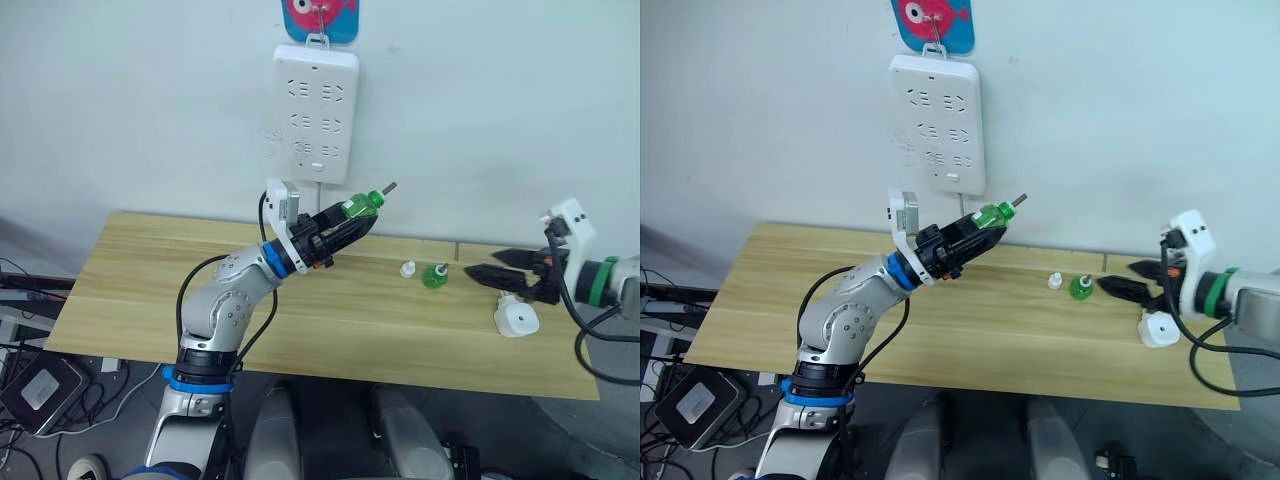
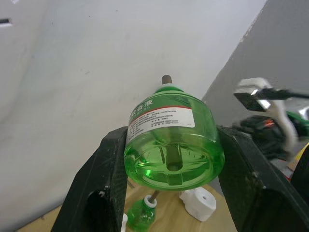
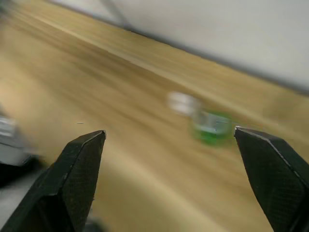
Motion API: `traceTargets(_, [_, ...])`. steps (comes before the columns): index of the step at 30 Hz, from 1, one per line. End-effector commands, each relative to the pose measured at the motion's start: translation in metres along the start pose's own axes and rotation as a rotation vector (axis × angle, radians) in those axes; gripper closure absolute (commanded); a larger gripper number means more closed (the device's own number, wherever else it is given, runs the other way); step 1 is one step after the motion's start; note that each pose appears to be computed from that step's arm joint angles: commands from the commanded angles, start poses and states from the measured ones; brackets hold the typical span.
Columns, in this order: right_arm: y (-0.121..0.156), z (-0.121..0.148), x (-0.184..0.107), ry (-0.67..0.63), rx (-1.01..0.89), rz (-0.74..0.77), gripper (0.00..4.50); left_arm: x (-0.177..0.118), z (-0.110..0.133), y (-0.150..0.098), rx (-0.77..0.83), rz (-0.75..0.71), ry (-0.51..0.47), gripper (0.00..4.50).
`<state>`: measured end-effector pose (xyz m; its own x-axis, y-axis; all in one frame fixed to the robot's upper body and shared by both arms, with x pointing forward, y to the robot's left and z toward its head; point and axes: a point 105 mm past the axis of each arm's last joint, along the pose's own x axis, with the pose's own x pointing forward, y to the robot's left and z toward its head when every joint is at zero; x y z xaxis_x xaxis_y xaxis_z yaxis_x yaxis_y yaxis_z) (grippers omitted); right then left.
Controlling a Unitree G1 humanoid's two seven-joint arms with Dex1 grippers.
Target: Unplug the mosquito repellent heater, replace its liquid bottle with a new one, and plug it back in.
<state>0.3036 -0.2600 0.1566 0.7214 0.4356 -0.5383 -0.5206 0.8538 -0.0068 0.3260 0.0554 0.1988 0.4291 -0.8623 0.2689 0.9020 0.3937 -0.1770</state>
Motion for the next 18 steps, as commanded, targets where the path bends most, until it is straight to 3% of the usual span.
traceTargets(1, [-0.043, -0.019, -0.004, 0.117, -0.095, -0.129, 0.05, 0.001, 0.010, -0.009, 0.052, -0.028, -0.027, 2.27])
traceTargets(8, [-0.071, -0.055, -0.009, 0.253, 0.054, -0.263, 0.05, -0.005, 0.007, -0.012, 0.048, -0.010, -0.019, 2.27])
traceTargets(13, [-0.062, -0.075, -0.018, 0.337, 0.171, -0.282, 0.05, -0.007, 0.004, -0.015, 0.036, 0.013, -0.025, 2.27])
traceTargets(18, [-0.052, -0.079, -0.018, 0.359, 0.211, -0.272, 0.05, -0.008, 0.000, -0.017, 0.025, 0.017, -0.021, 2.27])
